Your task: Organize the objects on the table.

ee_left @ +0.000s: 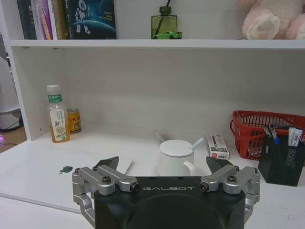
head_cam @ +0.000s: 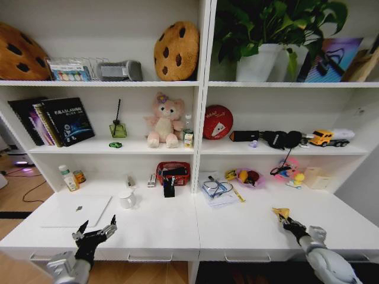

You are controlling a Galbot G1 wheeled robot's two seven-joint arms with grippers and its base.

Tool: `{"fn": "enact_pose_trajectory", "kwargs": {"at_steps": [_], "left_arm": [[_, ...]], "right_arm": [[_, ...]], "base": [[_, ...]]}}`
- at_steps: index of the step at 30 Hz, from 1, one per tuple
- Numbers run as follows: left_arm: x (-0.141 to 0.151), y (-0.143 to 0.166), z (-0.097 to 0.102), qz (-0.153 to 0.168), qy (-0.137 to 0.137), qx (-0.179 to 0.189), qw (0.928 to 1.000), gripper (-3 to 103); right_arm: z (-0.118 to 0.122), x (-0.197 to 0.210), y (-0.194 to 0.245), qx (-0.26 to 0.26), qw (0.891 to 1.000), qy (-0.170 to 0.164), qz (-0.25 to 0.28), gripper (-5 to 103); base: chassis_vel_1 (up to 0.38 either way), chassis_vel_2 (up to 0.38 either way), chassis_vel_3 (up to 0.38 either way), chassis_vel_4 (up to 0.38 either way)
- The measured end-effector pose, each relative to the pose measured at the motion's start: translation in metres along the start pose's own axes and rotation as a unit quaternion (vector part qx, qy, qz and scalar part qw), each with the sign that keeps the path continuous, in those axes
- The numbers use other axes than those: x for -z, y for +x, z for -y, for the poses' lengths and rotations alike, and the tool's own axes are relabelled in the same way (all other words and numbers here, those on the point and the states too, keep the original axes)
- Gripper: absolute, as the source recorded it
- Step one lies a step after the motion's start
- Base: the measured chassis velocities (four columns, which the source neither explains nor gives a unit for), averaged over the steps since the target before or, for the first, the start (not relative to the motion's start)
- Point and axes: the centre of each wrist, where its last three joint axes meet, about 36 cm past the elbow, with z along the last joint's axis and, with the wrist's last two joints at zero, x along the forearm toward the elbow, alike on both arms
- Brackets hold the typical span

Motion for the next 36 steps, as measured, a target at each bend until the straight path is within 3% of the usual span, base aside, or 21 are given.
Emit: {"fn": "enact_pose_trajectory", "kwargs": {"at_steps": [9, 11, 17, 26, 33, 34, 36], "left_arm": [[0.0, 0.0, 0.0, 0.0, 0.0, 0.0, 1.0, 100], [0.0, 0.0, 0.0, 0.0, 0.0, 0.0, 1.0, 100], [0.0, 0.0, 0.0, 0.0, 0.0, 0.0, 1.0, 100], [0.0, 0.0, 0.0, 0.0, 0.0, 0.0, 1.0, 100], [0.0, 0.0, 0.0, 0.0, 0.0, 0.0, 1.0, 100], [0.0, 0.0, 0.0, 0.0, 0.0, 0.0, 1.0, 100], [0.0, 0.0, 0.0, 0.0, 0.0, 0.0, 1.0, 100]], "right_arm": [[-0.008, 0.06, -0.032, 0.017, 0.998, -0.019, 0.05, 21], [-0.026, 0.098, -0.064, 0.036, 0.997, -0.032, 0.063, 21], [-0.055, 0.129, -0.112, 0.049, 0.996, -0.025, 0.064, 21], [-0.081, 0.144, -0.194, 0.011, 0.998, 0.002, 0.064, 21], [-0.093, 0.135, -0.216, -0.006, 0.999, 0.014, 0.044, 18], [-0.094, 0.132, -0.217, -0.007, 0.999, 0.013, 0.041, 28], [-0.094, 0.13, -0.217, -0.007, 0.999, 0.013, 0.039, 33]], "base": [[0.0, 0.0, 0.0, 0.0], [0.0, 0.0, 0.0, 0.0], [0.0, 0.0, 0.0, 0.0], [0.0, 0.0, 0.0, 0.0], [0.0, 0.0, 0.0, 0.0], [0.0, 0.0, 0.0, 0.0], [0.0, 0.0, 0.0, 0.0]]}}
